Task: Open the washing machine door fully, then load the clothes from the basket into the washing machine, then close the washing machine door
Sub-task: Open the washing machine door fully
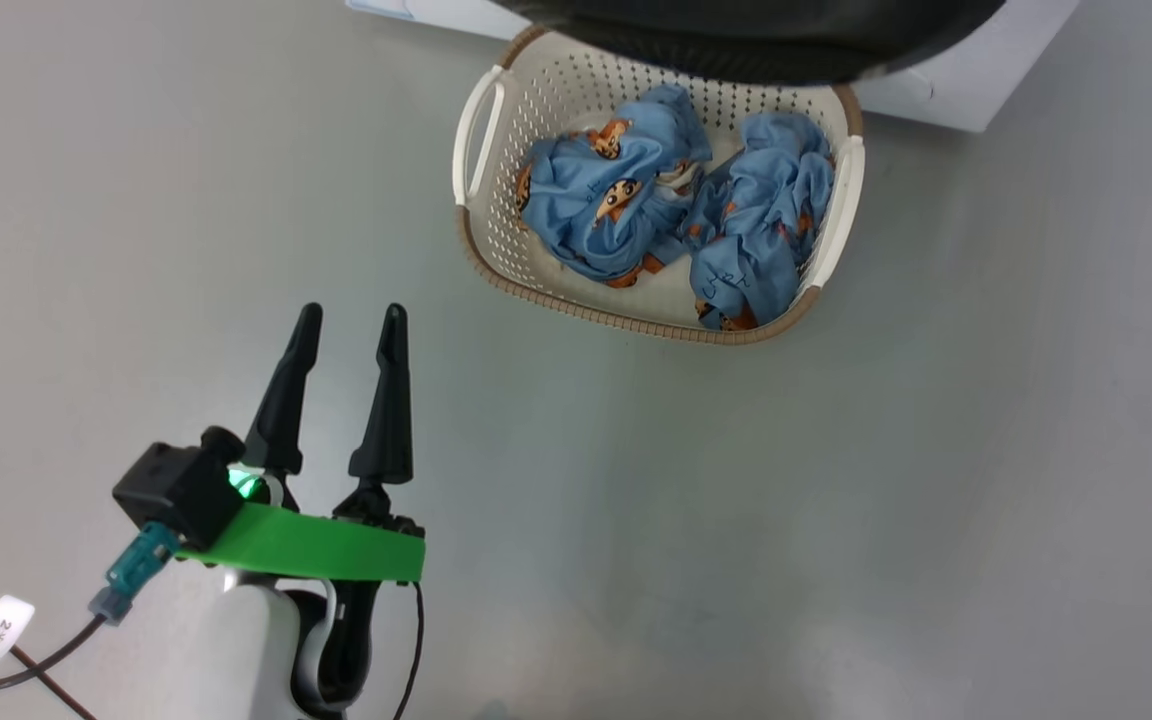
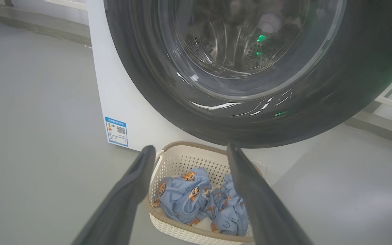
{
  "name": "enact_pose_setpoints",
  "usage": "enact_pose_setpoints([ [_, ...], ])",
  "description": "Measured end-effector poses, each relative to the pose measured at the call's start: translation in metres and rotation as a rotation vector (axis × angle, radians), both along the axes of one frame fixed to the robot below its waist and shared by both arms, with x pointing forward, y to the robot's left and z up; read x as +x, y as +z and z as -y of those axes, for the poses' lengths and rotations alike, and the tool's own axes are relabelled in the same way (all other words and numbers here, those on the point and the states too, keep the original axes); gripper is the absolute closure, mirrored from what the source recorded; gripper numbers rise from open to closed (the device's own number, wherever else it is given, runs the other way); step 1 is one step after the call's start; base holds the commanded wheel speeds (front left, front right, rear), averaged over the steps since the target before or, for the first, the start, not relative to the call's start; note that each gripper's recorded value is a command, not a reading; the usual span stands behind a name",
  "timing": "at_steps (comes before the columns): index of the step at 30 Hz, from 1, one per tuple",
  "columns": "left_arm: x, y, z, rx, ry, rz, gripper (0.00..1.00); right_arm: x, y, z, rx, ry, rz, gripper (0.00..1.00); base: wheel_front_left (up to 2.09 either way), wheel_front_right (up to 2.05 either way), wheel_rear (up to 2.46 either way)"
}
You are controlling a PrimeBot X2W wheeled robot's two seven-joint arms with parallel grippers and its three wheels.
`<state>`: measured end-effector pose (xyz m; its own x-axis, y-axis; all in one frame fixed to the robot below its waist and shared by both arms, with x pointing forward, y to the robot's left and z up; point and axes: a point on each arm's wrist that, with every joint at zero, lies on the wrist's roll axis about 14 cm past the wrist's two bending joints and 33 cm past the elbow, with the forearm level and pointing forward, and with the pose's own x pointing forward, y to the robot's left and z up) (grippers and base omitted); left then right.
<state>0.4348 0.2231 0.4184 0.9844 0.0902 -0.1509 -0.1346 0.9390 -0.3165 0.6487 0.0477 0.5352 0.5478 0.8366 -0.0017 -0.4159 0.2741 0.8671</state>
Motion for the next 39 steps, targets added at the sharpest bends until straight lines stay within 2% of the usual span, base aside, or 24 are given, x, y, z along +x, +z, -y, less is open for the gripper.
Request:
enact_pose_setpoints([
  [9,-0.014,0.012,-0.001,0.006,0.010,0.021,0.00,-0.039,0.010,-0.029,-0.019,0.112,-0.004,1.00,0.00,0.00,0.00],
  [20,-0.029,0.021,-0.008,0.008,0.038,0.034,0.00,-0.065,0.018,-0.038,-0.028,0.170,-0.007,1.00,0.00,0.00,0.00],
  [39,-0.057,0.042,-0.015,0.013,0.075,0.082,0.00,-0.150,0.027,-0.064,-0.035,0.343,-0.040,1.00,0.00,0.00,0.00],
])
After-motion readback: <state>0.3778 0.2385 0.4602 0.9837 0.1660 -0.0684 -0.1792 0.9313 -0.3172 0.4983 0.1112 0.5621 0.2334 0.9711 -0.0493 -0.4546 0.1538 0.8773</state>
